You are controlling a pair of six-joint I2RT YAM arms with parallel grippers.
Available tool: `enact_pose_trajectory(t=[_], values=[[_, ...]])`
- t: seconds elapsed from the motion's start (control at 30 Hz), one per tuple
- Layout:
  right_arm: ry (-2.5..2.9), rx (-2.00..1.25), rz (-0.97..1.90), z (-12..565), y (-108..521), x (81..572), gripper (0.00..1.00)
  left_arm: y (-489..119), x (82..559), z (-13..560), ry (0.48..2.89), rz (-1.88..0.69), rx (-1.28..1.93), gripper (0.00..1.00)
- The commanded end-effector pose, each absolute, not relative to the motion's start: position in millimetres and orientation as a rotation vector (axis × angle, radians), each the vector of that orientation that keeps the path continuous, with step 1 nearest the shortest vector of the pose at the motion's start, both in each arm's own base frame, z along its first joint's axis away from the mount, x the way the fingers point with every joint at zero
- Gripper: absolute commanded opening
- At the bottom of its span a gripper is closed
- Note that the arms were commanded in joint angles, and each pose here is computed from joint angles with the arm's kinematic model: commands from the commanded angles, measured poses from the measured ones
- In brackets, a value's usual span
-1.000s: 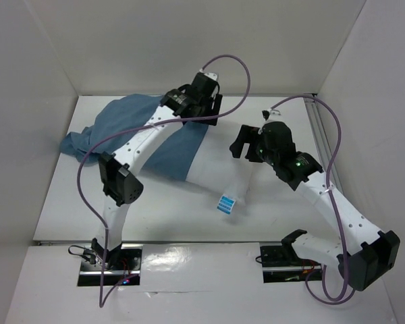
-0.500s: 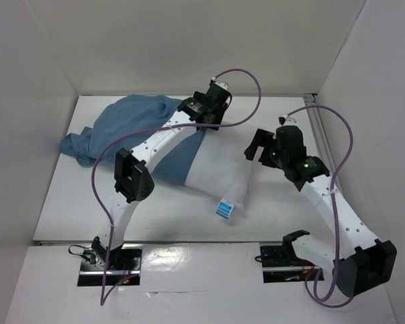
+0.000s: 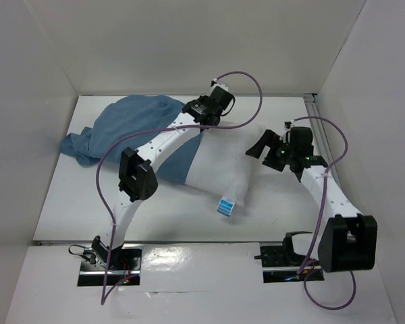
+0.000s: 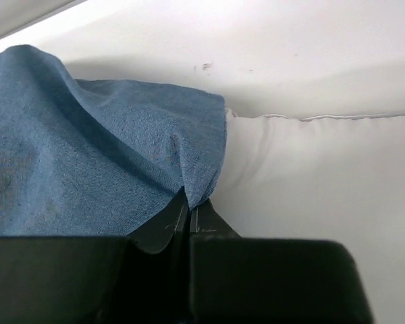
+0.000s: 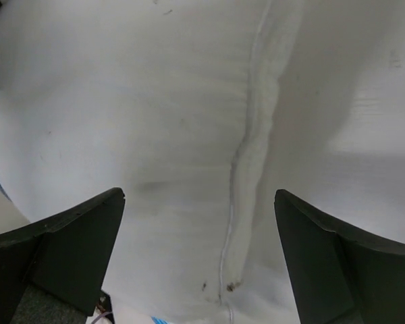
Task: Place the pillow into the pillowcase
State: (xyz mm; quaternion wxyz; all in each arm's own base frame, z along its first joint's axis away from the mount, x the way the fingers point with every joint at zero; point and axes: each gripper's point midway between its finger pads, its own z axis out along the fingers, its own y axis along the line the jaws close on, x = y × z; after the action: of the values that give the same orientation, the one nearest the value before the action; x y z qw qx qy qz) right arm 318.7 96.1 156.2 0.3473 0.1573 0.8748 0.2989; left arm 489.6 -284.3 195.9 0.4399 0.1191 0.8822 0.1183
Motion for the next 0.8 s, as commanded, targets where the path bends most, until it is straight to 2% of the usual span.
enact_pose_trajectory(t=[0.0,0.07,0.13,0.17,0.2,0.23,0.27,0.33,0.5,0.57,0.67,0.77], values=[[2.187,0.208,0.996,174,146,333,1.00,-296,481,276,2.095,0.032,0.204,0.01],[2.190,0.169,0.975,174,164,348,1.00,-304,470,292,2.092,-0.082,0.217,0.00],[2.194,0.129,0.979,172,184,354,0.86,-318,458,295,2.115,-0.206,0.245,0.00],[2.186,0.144,0.975,171,184,358,0.74,-322,453,296,2.122,-0.240,0.265,0.00],[2.164,0.148,0.985,176,185,361,0.51,-325,447,307,2.112,-0.296,0.268,0.00],[2.144,0.146,1.004,179,187,365,0.14,-336,438,311,2.120,-0.387,0.302,0.00],[2.132,0.142,1.023,186,190,366,0.00,-341,432,320,2.108,-0.440,0.324,0.00],[2.106,0.085,1.025,201,197,366,0.00,-355,414,343,2.077,-0.590,0.384,0.00],[1.953,-0.006,0.984,285,195,353,0.00,-366,385,386,2.003,-0.787,0.432,0.00],[1.896,-0.026,0.986,312,195,343,0.00,-379,366,407,1.965,-0.947,0.465,0.00],[1.801,-0.014,1.060,331,209,342,0.00,-420,317,437,1.878,-1.248,0.579,0.00],[1.855,-0.038,1.150,305,247,338,0.00,-447,285,469,1.781,-1.463,0.654,0.00]])
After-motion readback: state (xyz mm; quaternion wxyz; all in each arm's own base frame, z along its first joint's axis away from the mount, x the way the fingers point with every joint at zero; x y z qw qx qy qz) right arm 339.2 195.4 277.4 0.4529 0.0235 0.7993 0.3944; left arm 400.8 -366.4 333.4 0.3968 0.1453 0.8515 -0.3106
